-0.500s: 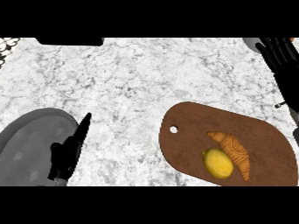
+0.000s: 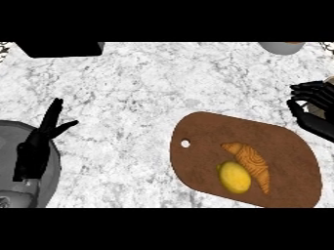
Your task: Pick the croissant from the cutting board and place it in the tiered basket
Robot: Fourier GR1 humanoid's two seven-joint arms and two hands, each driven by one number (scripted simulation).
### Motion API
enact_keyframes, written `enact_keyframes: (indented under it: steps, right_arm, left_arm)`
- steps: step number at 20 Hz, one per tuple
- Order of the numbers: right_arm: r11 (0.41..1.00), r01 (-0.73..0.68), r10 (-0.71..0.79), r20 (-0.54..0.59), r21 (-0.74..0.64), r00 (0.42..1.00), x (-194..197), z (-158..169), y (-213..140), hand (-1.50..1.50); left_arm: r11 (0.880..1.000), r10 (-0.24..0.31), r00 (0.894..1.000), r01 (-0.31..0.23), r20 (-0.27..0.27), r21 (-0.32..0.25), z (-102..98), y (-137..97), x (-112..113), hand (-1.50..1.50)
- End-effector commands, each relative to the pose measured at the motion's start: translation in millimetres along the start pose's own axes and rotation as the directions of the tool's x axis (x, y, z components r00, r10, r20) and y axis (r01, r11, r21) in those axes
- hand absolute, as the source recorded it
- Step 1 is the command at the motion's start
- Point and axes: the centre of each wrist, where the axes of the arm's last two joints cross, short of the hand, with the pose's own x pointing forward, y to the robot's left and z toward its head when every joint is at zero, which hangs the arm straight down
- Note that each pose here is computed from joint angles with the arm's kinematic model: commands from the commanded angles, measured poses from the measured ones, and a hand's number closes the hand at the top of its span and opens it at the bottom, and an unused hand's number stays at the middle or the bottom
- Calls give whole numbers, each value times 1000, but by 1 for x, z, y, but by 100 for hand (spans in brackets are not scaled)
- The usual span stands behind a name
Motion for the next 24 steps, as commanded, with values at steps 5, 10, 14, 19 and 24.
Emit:
enact_keyframes:
  steps: [5,10,14,19,24]
  right_arm:
    - [974,-174,159,-109,-148,981,5,86,-27,-150]
    - [902,-409,428,-170,136,887,41,77,-47,-150]
    - [761,-561,628,-151,327,763,88,72,-39,-150]
    - [705,-599,695,-203,379,689,121,54,-21,-150]
    - [706,-592,702,-272,388,658,120,52,26,-150]
  left_arm:
    - [996,-67,998,67,11,53,-14,19,24,0]
    - [996,-66,998,65,20,57,-26,25,29,0]
    - [997,-68,997,67,25,47,-19,22,22,0]
    - [996,-78,996,77,40,33,-23,20,39,0]
    - [997,-66,997,66,24,30,-27,-11,23,0]
